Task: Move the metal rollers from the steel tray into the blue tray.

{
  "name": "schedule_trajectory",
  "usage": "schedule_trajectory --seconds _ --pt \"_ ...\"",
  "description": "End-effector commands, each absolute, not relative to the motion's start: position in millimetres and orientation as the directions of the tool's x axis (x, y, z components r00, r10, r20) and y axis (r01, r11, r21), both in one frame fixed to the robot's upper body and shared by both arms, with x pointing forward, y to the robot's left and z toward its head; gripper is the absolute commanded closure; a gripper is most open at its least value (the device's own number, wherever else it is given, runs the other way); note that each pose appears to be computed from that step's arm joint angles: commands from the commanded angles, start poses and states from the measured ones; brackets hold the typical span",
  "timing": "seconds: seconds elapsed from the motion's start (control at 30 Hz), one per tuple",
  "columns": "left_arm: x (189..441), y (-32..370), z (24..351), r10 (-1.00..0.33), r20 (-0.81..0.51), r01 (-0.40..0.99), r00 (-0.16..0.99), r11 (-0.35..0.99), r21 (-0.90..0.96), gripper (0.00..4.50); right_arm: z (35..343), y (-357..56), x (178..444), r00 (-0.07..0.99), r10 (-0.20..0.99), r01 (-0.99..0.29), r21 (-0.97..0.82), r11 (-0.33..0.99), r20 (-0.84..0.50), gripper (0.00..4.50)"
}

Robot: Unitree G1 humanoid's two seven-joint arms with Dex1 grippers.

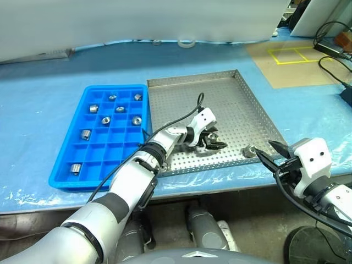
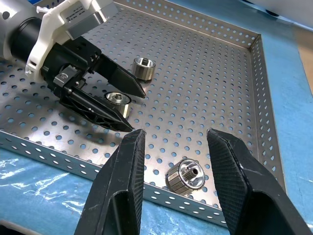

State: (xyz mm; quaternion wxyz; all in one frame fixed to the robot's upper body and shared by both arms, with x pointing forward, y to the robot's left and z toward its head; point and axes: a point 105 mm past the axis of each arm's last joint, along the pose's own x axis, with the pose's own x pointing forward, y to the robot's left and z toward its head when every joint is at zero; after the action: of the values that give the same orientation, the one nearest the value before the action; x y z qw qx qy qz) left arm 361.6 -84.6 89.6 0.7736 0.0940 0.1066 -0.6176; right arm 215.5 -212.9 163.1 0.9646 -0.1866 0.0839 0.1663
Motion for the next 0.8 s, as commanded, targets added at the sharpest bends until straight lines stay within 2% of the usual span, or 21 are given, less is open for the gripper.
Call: schedule_trajectory --seconds 0.03,0.2,0.3,0.4,0.47,0.57,0.67,0.8 --pt "354.0 -101.2 97.4 -0.95 -0.253 0.983 0.184 0.183 0.03 0.59 169.4 -210.2 216.6 0.932 0.303 -0.357 -0.352 0.865 -0.2 2.48" --pt "354.2 -95.8 91.6 -0.944 -0.275 0.983 0.18 0.18 0.027 0.59 170.5 -211.5 219.2 0.931 0.305 -0.36 -0.357 0.862 -0.2 2.48" --pt "358.8 -93.7 90.9 -0.933 -0.287 0.976 0.216 0.213 0.041 1.19 172.0 -211.2 220.6 0.93 0.309 -0.362 -0.361 0.859 -0.197 2.48" --pt "360.9 -92.9 91.0 -0.925 -0.303 0.973 0.229 0.221 0.061 2.13 173.0 -211.0 221.9 0.93 0.312 -0.365 -0.364 0.857 -0.196 2.48" --pt "362.5 -90.1 87.6 -0.915 -0.322 0.97 0.244 0.228 0.088 2.13 173.4 -210.4 223.6 0.929 0.315 -0.366 -0.366 0.855 -0.195 2.48" --pt "359.7 -87.5 86.1 -0.923 -0.319 0.977 0.215 0.199 0.082 2.72 173.8 -208.3 225.4 0.927 0.322 -0.372 -0.367 0.853 -0.191 2.48" --pt "360.7 -85.4 89.3 -0.928 -0.308 0.978 0.21 0.195 0.077 2.78 174.1 -207.6 226.4 0.926 0.326 -0.374 -0.364 0.853 -0.188 2.48" --pt "367.3 -80.8 117.1 -0.957 -0.192 0.975 0.215 0.2 0.095 2.78 176.4 -204.9 228.3 0.922 0.343 -0.386 -0.363 0.848 -0.181 2.48"
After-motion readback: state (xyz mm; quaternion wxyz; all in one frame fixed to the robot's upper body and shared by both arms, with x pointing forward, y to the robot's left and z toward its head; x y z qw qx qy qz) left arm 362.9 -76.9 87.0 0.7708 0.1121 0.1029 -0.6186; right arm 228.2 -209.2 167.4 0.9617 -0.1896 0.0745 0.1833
